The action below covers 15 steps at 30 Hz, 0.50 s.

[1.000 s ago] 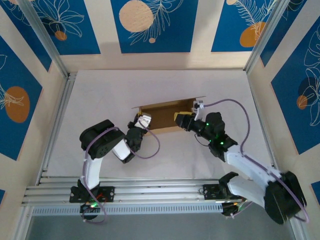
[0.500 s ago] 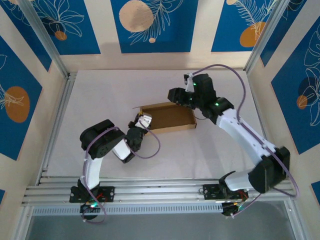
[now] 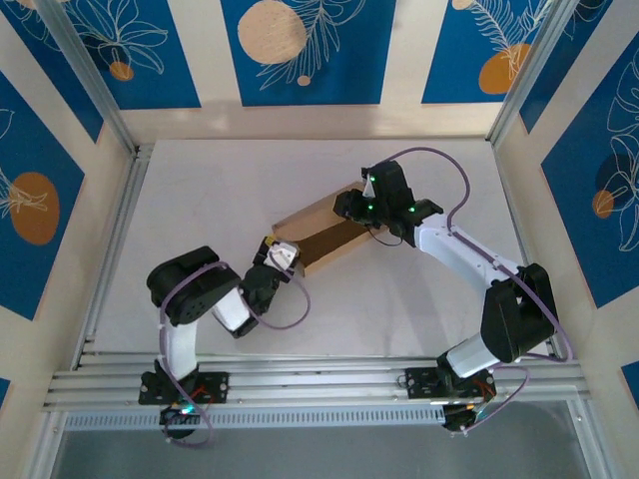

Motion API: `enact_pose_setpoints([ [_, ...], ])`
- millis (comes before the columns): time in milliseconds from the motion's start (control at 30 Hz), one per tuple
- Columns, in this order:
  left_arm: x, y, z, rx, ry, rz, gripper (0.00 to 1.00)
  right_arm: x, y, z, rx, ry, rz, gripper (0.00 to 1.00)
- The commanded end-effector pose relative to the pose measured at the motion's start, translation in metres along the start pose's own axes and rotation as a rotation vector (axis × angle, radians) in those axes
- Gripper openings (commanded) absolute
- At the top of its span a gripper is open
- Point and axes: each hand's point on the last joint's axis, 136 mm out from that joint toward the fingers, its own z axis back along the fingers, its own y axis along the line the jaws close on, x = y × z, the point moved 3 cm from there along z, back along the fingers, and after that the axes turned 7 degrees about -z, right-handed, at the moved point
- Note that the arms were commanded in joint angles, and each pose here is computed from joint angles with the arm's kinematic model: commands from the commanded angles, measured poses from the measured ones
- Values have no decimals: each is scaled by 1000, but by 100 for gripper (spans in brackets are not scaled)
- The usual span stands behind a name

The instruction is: Fold the paper box

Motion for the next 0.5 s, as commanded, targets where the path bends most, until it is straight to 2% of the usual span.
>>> enact_pose_setpoints([
  [0, -27, -45, 27, -218, 96, -56, 57, -17, -25, -16, -43, 97, -78, 34],
  [167, -19, -54, 46, -268, 78, -42, 59, -16, -32, -22, -48, 117, -93, 35],
  [333, -21, -56, 43, -270, 99, -51, 58, -15, -32, -25, -61, 145, -69, 35],
  [467, -13, -64, 45, -332, 91, -28, 55, -13, -39, -28, -134, 163, -47, 36],
])
